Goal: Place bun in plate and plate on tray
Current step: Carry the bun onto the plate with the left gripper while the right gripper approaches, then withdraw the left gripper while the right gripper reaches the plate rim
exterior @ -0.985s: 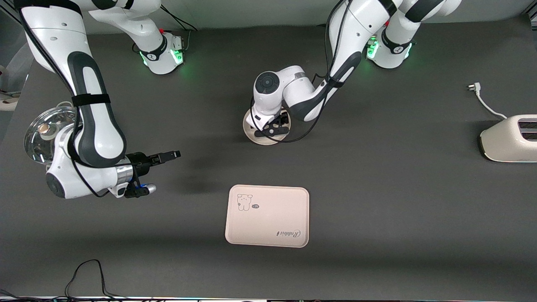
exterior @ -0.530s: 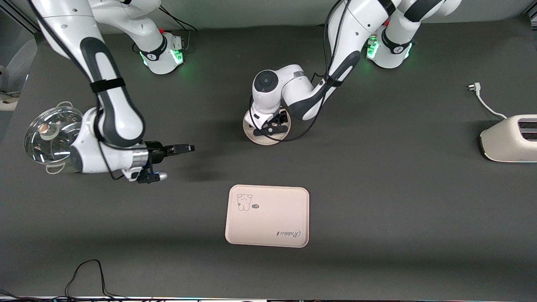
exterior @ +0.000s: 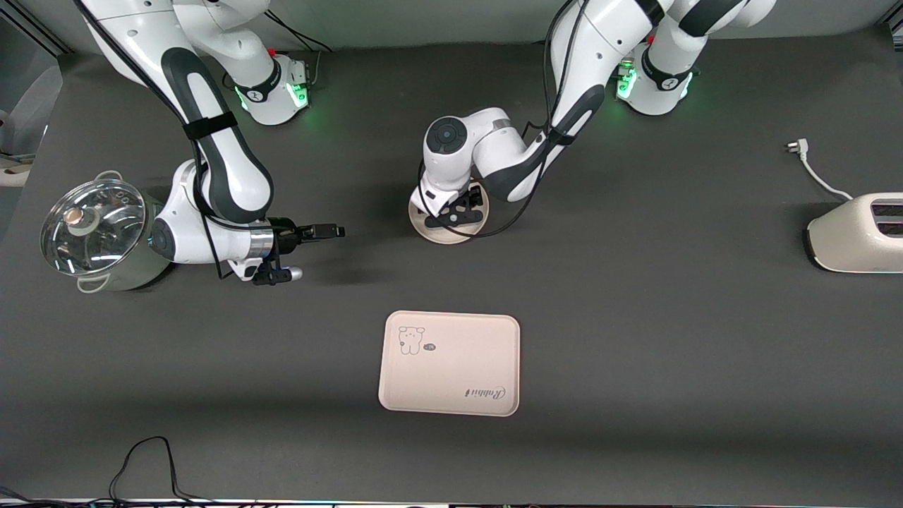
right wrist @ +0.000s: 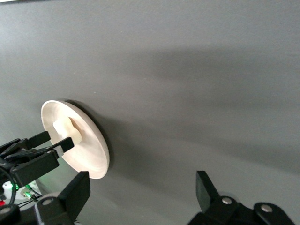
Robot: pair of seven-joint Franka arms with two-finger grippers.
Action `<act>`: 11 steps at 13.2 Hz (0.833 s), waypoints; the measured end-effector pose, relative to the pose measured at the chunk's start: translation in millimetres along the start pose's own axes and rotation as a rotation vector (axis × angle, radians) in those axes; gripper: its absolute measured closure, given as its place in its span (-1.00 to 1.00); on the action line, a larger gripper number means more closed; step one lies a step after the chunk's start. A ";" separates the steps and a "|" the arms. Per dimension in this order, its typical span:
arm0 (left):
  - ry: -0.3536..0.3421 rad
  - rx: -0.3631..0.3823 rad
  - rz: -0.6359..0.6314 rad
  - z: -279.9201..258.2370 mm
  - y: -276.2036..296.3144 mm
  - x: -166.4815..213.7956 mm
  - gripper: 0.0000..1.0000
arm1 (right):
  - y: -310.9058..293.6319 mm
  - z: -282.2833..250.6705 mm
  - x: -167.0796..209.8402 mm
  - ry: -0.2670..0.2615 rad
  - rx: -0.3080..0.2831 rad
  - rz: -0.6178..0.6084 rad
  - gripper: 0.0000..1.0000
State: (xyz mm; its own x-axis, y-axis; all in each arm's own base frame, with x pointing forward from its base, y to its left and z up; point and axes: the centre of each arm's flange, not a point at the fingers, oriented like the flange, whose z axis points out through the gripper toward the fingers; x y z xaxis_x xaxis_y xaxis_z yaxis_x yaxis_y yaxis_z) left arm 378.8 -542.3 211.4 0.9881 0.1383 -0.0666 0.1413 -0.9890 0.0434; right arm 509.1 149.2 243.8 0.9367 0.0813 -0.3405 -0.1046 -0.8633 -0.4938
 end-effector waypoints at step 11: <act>0.125 0.063 0.044 -234.7 -132.2 237.7 -1.00 | -58.6 46.9 -16.3 0.009 -0.034 0.017 -1.00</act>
State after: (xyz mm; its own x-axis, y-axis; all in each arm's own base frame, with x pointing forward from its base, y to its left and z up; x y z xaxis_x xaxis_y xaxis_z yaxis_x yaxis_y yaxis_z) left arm 609.0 -366.4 423.8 0.9936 0.0960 0.0589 0.0973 -0.9951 -0.0194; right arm 484.2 221.9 240.8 0.9377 0.0620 -0.3418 -0.1095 -0.8811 -0.4601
